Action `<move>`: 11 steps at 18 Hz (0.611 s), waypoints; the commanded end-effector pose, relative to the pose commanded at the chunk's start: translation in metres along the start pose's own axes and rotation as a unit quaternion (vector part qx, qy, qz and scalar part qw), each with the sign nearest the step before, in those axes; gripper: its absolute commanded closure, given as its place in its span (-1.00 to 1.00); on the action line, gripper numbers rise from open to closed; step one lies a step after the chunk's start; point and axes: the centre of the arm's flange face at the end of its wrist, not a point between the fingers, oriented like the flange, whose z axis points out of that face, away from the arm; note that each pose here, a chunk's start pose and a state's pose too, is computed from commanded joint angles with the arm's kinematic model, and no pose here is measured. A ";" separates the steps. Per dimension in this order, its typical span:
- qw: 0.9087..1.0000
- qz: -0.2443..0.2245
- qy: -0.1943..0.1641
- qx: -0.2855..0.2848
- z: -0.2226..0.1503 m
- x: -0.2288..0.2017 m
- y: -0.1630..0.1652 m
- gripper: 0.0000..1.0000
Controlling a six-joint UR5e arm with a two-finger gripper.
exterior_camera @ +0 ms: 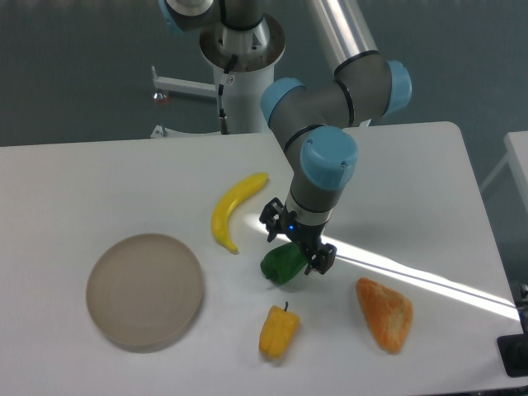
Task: Pick up the green pepper from the table
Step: 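Lower the gripper around the green pepper and close on it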
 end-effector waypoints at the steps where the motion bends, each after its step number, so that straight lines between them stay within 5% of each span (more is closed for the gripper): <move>1: 1.000 0.001 -0.004 0.001 0.001 -0.001 0.000 -1.00; 11: 1.000 -0.002 -0.007 0.002 0.031 0.007 0.011 -1.00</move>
